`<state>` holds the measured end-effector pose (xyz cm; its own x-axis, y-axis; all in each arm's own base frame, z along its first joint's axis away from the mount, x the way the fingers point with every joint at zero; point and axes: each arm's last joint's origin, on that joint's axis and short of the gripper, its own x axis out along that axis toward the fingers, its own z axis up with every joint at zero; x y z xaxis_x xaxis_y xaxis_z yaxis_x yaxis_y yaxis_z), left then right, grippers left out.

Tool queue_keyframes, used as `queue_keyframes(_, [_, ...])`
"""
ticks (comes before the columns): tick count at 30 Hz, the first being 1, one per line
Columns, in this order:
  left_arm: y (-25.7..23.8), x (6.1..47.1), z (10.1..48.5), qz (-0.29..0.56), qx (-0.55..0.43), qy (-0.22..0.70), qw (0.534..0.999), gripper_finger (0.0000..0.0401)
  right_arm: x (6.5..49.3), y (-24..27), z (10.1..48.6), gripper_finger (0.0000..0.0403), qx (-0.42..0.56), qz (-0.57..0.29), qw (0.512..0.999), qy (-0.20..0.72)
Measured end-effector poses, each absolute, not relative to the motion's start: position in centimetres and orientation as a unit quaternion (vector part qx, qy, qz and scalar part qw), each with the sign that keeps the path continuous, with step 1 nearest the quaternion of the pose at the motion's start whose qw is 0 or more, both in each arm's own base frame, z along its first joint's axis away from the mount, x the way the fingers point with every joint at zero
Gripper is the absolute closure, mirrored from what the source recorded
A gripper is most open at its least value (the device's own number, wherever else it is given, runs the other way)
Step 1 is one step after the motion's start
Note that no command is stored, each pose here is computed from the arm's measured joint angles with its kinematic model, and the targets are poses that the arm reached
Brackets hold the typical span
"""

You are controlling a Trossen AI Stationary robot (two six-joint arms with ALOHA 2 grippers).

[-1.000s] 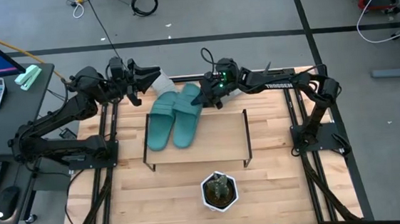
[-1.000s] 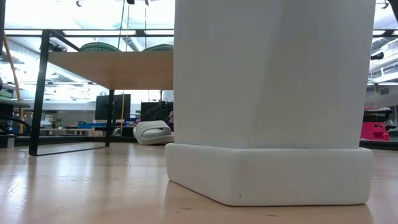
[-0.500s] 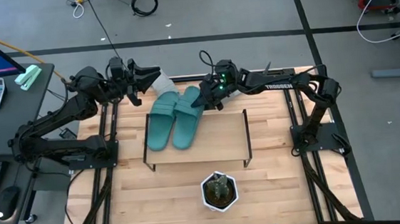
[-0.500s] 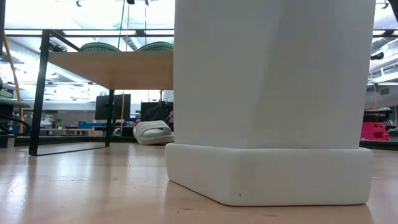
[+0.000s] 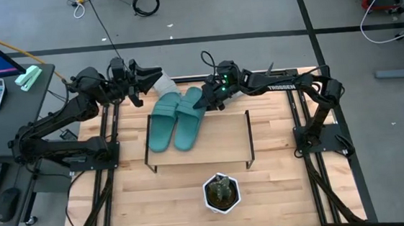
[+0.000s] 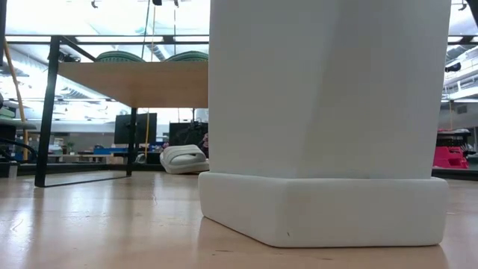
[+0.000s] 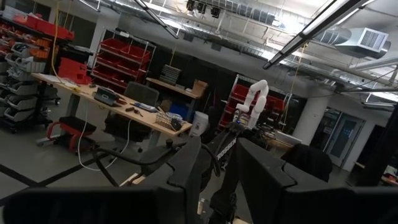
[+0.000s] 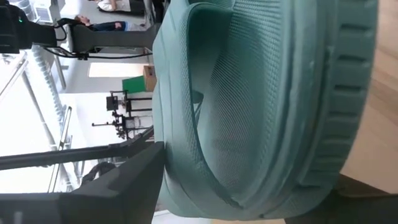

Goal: Pick and place slides into the shelf
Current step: Put the green slipper on the shelf

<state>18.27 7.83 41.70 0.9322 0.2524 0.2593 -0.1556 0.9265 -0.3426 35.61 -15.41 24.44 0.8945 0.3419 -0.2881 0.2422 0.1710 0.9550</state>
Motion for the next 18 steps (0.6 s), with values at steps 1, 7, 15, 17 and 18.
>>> queue_keyframes(1, [7.8,18.3,41.7,0.105,-0.160,-0.151,0.970,0.0294,35.6,-15.4,24.4,0.0127,0.644,0.036,0.729,0.228])
queue_keyframes(7, [7.9,18.3,41.7,0.108,-0.160,-0.152,0.969,0.0294,35.5,-15.3,24.9,0.0123,0.645,0.050,0.726,0.232])
queue_keyframes(15, [7.9,18.3,41.7,0.109,-0.157,-0.153,0.970,0.0294,35.4,-15.3,25.3,0.0123,0.633,0.022,0.732,0.251])
queue_keyframes(17, [7.9,18.2,41.7,0.112,-0.156,-0.153,0.969,0.0294,35.3,-15.3,25.0,0.0119,0.635,0.010,0.727,0.262])
queue_keyframes(18, [7.9,18.2,41.7,0.113,-0.156,-0.154,0.969,0.0294,35.3,-15.2,24.9,0.0116,0.633,0.008,0.727,0.264])
